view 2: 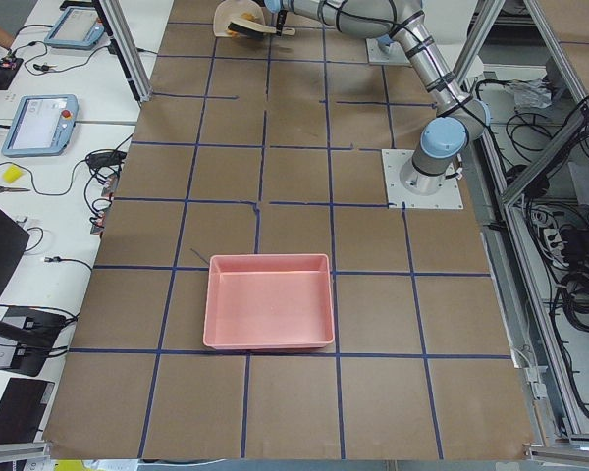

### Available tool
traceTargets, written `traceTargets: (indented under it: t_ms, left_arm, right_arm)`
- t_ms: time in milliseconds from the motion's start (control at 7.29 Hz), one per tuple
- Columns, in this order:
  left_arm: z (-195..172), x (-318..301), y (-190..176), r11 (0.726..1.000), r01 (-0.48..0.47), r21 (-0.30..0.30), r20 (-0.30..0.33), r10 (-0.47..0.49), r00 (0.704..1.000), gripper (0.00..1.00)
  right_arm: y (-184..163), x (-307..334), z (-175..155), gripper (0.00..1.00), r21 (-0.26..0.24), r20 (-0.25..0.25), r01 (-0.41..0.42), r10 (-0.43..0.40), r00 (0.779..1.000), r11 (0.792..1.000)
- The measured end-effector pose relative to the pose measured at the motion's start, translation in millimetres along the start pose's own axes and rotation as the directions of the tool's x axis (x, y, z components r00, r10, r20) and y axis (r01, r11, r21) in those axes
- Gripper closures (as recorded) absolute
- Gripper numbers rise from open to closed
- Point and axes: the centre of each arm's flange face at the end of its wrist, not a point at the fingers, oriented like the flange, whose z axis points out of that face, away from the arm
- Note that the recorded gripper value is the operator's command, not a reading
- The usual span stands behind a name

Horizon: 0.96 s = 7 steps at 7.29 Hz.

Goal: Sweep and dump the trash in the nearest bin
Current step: 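Keep brushing the remaining debris into the dustpan with the left gripper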

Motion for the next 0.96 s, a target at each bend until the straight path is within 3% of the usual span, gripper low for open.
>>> traceTargets:
  t_ms: [960]
  left_arm:
    - [-7.1, 19.6, 12.0, 0.999, 0.035, 0.012, -0.058, -0.034, 0.998, 0.97]
  right_arm:
    - [-1.0, -0.2, 0.9, 1.00, 0.003, 0.002, -0.004, 0.004, 1.000, 1.000]
